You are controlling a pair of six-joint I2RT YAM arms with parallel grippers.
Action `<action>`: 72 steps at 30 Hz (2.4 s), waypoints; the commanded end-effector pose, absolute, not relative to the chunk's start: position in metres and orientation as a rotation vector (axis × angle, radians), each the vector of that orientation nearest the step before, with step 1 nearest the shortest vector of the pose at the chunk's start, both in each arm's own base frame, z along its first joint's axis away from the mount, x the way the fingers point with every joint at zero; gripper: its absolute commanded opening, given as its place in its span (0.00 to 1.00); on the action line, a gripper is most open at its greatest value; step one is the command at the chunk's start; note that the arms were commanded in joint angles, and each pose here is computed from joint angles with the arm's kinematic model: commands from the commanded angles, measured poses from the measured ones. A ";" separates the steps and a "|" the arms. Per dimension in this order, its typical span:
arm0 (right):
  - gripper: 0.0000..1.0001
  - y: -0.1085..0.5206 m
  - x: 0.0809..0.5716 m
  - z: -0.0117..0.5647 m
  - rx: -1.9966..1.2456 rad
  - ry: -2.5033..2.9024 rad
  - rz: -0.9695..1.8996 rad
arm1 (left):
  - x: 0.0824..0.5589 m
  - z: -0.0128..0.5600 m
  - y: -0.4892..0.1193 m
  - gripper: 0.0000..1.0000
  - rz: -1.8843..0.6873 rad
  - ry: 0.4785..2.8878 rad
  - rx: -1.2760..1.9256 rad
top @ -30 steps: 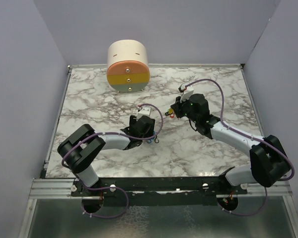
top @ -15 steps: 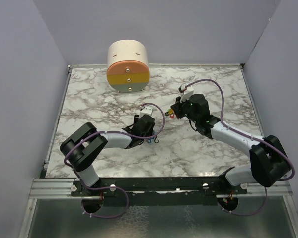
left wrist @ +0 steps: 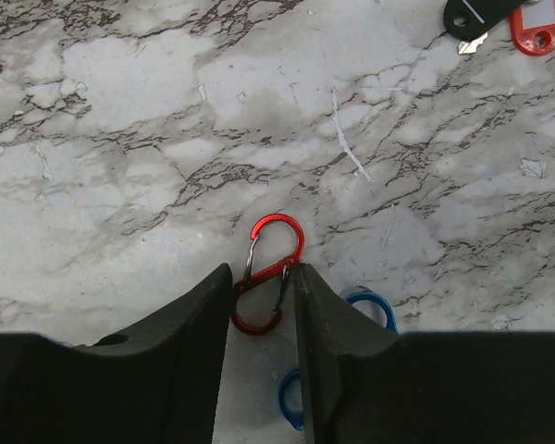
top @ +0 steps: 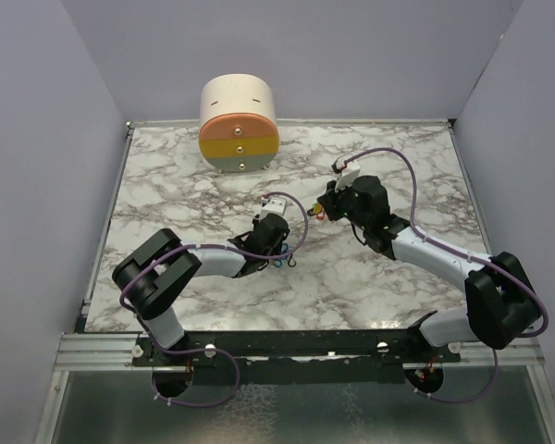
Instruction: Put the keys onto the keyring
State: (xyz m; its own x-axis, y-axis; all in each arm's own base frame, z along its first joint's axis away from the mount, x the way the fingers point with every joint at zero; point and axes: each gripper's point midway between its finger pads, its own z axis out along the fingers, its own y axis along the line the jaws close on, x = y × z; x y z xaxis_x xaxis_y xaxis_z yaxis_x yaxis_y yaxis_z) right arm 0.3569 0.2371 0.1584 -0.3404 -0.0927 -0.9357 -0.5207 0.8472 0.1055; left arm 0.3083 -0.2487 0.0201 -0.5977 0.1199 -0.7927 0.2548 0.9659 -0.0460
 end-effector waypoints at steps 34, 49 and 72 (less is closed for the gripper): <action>0.01 0.304 0.325 0.143 -0.797 1.745 0.623 | 0.316 0.107 -0.263 0.00 -0.302 2.082 0.264; 0.01 0.321 0.313 0.135 -0.888 1.711 0.661 | 0.318 0.133 -0.273 0.00 -0.369 2.032 0.265; 0.01 0.330 0.305 0.134 -0.928 1.685 0.671 | 0.319 0.138 -0.282 0.00 -0.418 2.023 0.267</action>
State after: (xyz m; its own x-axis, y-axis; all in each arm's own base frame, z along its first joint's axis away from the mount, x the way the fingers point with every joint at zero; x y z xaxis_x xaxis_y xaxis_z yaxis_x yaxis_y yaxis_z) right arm 0.3053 0.3205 0.1219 -0.2030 -0.2759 -0.9395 -0.8208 0.5711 0.0096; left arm 0.3153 -0.2708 0.1176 -0.4951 0.0462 -0.8676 0.3349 0.9316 -0.1415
